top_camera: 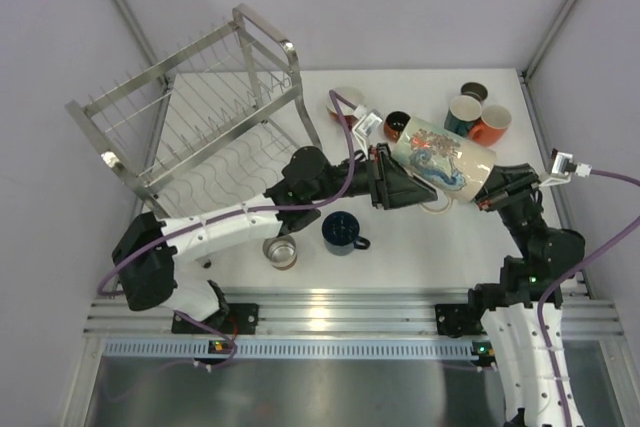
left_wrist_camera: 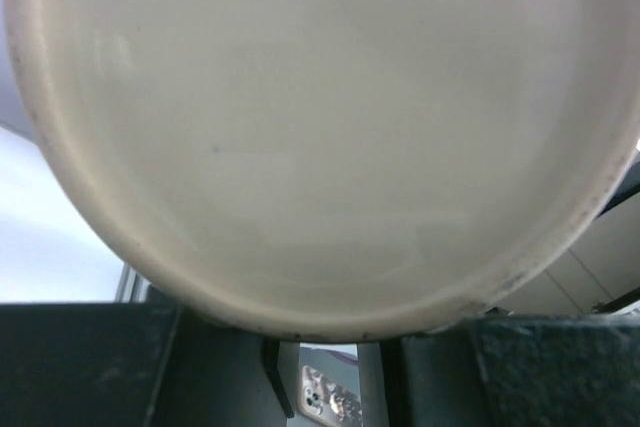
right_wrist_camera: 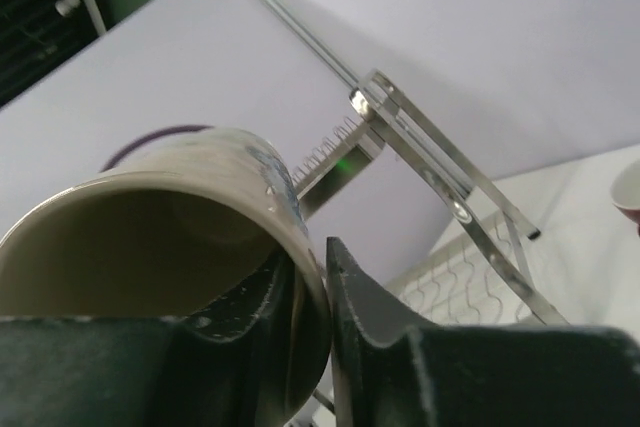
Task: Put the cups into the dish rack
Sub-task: Pass the cup from the right arm to the left
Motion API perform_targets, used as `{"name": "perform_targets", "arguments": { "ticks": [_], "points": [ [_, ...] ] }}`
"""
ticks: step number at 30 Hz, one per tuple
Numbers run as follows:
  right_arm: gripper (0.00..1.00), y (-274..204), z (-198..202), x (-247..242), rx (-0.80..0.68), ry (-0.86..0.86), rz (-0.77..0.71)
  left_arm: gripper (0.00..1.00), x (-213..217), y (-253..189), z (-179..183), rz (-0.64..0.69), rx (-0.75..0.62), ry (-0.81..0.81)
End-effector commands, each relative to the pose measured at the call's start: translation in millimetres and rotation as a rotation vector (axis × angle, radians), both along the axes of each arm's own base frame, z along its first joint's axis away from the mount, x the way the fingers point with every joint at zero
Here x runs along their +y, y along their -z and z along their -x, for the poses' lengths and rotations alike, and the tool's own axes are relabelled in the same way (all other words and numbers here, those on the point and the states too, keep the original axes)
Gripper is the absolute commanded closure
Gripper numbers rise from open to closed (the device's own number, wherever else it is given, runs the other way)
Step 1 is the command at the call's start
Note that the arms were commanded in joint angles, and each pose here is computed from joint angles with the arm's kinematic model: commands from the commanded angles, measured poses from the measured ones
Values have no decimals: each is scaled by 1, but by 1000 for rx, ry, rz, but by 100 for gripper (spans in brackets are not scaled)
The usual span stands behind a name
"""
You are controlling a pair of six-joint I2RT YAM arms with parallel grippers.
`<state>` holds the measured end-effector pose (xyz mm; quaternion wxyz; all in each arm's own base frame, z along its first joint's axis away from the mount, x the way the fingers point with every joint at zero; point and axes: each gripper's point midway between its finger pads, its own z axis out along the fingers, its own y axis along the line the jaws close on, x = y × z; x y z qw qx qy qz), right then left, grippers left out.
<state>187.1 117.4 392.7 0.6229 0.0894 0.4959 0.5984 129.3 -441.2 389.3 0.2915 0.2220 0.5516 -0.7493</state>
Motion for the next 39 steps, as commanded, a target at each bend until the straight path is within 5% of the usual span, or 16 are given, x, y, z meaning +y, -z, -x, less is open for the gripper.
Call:
{"name": "perform_targets", "arguments": {
  "ticks": [1,4,14,21,39],
  "points": [
    [79,0,11,8,-40,8,139,100,26,-54,10,133,-162,-81],
    [64,4,11,7,-20,29,177,100,33,-54,5,94,-191,-140],
    [38,6,17,6,7,62,270,100,59,-66,-12,-9,-295,-328],
    [2,15,22,0,76,114,315,100,88,-81,-45,-180,-388,-564],
    [1,17,24,-6,132,158,343,100,180,-147,-141,-573,-565,-1206]
  ]
}}
